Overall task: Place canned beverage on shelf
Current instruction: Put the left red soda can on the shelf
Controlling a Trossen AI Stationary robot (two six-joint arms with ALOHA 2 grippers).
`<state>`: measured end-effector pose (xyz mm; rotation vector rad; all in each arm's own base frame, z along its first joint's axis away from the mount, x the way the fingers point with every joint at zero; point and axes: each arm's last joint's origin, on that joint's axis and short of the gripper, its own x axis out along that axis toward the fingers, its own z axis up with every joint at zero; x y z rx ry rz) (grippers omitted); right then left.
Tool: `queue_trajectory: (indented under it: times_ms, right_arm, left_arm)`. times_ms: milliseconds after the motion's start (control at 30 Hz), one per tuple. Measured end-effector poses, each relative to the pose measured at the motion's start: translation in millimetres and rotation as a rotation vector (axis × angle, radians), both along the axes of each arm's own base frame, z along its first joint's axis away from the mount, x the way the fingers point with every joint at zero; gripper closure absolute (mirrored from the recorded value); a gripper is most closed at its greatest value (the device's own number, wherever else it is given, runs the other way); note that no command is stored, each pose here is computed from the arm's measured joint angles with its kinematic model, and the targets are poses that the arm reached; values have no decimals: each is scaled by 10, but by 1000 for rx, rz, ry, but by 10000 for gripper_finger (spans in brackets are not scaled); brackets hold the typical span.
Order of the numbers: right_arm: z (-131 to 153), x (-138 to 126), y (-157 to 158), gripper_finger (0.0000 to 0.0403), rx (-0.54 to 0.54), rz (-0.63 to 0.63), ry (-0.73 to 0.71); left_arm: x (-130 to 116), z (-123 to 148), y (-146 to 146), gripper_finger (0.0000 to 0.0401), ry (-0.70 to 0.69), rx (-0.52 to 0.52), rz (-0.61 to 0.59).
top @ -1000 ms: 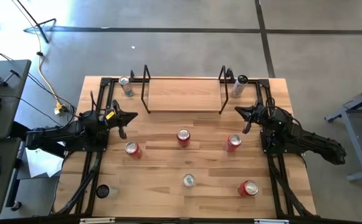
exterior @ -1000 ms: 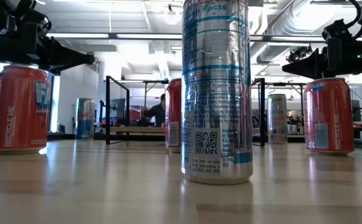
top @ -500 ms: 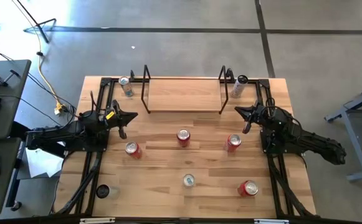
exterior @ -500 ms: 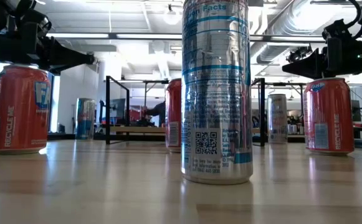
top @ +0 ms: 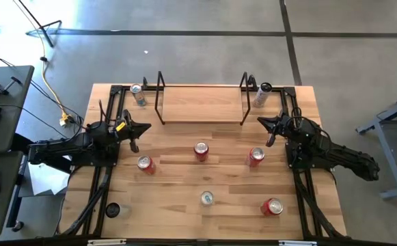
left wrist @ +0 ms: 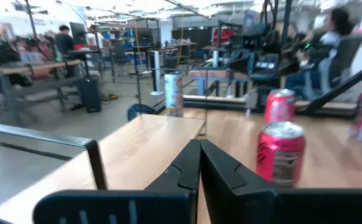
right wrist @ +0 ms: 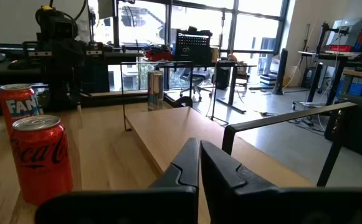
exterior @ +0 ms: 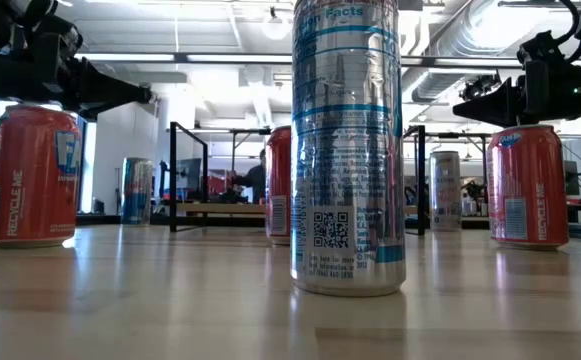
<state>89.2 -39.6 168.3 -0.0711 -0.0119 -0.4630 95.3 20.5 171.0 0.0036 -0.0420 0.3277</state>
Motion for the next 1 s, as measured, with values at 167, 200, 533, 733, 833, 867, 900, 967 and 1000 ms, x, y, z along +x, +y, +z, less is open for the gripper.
queue_trajectory:
  times_ms: [167,200,533,733,833,867,900,967,1000]
  right_arm:
    - [0,0,0,402,0,0,0]
    - [-1,0,0,402,0,0,0]
    - [-1,0,0,402,0,0,0]
    - [-1,0,0,402,0,0,0]
    - [0,0,0,402,0,0,0]
    - [0,0,0,402,0,0,0]
    - [-1,0,0,402,0,0,0]
    - [0,0,0,402,0,0,0]
    - [-1,0,0,402,0,0,0]
  left_arm:
    - [1,24,-7,398,-46,-62,-28]
    - [0,36,-7,398,-58,-60,-29]
    - [-91,551,-81,400,-220,15,-230]
    - [-91,1112,-54,401,-3,-30,-136]
    - [40,1328,-10,401,179,-63,-57]
    - [102,1395,6,401,234,-74,-34]
    - [171,1454,23,401,292,-84,-14]
    - [316,1544,56,401,413,-103,14]
    - [388,1596,70,401,461,-111,18]
